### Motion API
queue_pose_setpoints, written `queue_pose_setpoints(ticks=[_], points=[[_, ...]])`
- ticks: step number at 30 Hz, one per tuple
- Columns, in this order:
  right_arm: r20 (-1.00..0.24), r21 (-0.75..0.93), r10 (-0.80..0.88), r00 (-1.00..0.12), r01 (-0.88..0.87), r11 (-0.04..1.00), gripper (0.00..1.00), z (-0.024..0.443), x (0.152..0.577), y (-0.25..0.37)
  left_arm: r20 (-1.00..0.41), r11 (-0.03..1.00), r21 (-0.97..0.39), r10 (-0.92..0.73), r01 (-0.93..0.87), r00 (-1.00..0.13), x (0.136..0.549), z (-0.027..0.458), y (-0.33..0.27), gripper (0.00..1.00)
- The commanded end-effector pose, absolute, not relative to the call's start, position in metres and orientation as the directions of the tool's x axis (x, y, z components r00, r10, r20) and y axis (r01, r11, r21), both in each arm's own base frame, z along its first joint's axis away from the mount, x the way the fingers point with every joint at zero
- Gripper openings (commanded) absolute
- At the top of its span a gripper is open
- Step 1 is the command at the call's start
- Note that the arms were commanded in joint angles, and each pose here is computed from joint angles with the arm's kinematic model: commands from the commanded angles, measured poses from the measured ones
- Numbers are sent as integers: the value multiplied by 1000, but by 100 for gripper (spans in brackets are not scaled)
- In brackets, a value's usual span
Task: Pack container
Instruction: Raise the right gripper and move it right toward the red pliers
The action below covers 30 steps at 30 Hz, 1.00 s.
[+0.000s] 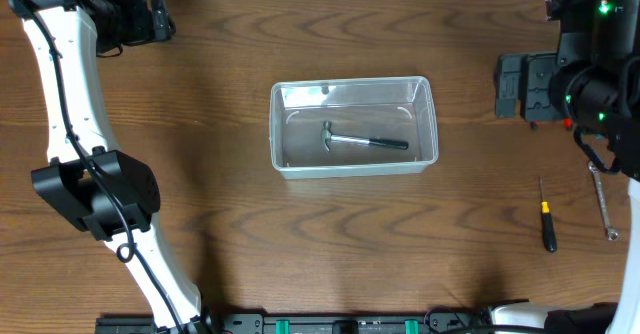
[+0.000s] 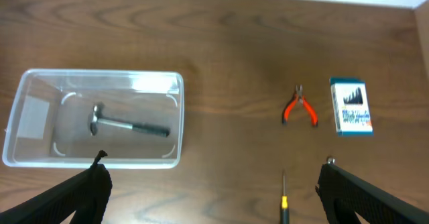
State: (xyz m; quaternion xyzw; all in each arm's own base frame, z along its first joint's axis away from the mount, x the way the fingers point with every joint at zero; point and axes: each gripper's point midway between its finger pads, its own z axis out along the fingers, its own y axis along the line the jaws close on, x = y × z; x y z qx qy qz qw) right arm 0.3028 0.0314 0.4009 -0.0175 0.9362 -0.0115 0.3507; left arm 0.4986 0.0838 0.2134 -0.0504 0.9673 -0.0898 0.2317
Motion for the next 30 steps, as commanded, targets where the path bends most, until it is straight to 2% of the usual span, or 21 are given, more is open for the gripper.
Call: queue_pose_setpoints(ticks=[1, 12, 17, 20, 30], points=[[-628, -15, 25, -778, 45, 999, 99, 392, 305, 25, -456, 978, -202, -142, -53, -879, 499, 221, 85, 98], [-589, -17, 36, -807, 56, 998, 99, 382, 301, 25, -456, 978, -202, -142, -53, -879, 499, 221, 85, 98], [-596, -189, 155, -788, 325, 927, 99, 379, 297, -31, -456, 978, -202, -142, -53, -878, 499, 221, 85, 98], [-585, -234, 195, -787, 394, 889, 99, 374, 298, -56, -456, 978, -202, -142, -53, -879, 499, 221, 85, 98], [-503, -102, 406, -763, 519, 849, 99, 339, 321, -104, -456, 978, -202, -142, -53, -879, 499, 221, 85, 98]])
